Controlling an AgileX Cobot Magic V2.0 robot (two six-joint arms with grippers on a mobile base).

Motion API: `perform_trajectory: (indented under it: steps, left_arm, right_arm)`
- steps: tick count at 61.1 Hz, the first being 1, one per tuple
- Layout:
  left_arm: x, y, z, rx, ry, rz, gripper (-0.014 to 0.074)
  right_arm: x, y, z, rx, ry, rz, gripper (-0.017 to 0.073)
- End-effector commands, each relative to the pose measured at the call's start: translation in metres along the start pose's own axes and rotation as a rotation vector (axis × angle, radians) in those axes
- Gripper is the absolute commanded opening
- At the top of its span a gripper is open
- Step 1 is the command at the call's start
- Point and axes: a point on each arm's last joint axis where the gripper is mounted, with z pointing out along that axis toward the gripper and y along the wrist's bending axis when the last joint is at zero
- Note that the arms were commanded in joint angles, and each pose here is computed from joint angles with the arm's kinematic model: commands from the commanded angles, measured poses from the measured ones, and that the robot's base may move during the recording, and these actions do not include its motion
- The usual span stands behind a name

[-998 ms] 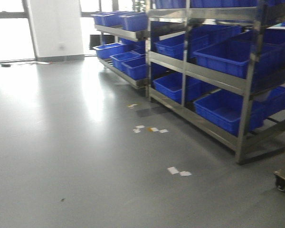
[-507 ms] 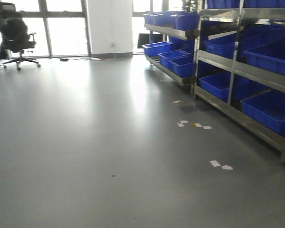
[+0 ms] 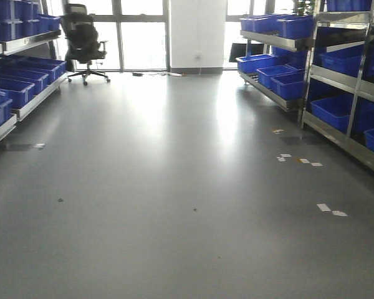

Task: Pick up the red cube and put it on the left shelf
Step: 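Drive the base away from the table, keeping the cube in the right gripper, then drive along the aisle and turn toward the shelf of blue bins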

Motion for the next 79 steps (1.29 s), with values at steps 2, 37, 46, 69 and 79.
perform_trajectory:
  steps: [2, 37, 46, 69, 79]
  left_arm:
    - [-0.0004, 0.0001, -0.0009, 0.000, -0.076, 0.000, 0.0101]
    - [-0.0004, 0.0001, -0.0009, 0.000, -0.076, 0.000, 0.0101]
    - [-0.0004, 0.0001, -0.0009, 0.000, -0.076, 0.000, 0.0101]
    - [-0.0004, 0.0001, -0.0009, 0.000, -0.076, 0.000, 0.0101]
    - [-0.0004, 0.0001, -0.0009, 0.000, -0.076, 0.000, 0.0101]
  right_arm:
    - [-0.0174, 0.0008, -0.0032, -0.003, -0.116, -0.010, 0.0056]
    - [-0.0173, 0.0008, -0.0032, -0.003, -0.114, -0.010, 0.0056]
    - [-0.0173, 0.0008, -0.0032, -0.003, -0.114, -0.010, 0.0056]
    - [-0.0173, 0.0008, -0.0032, -0.003, -0.114, -0.010, 0.0056]
    - [-0.0173, 0.0008, -0.0032, -0.003, -0.114, -0.010, 0.0056]
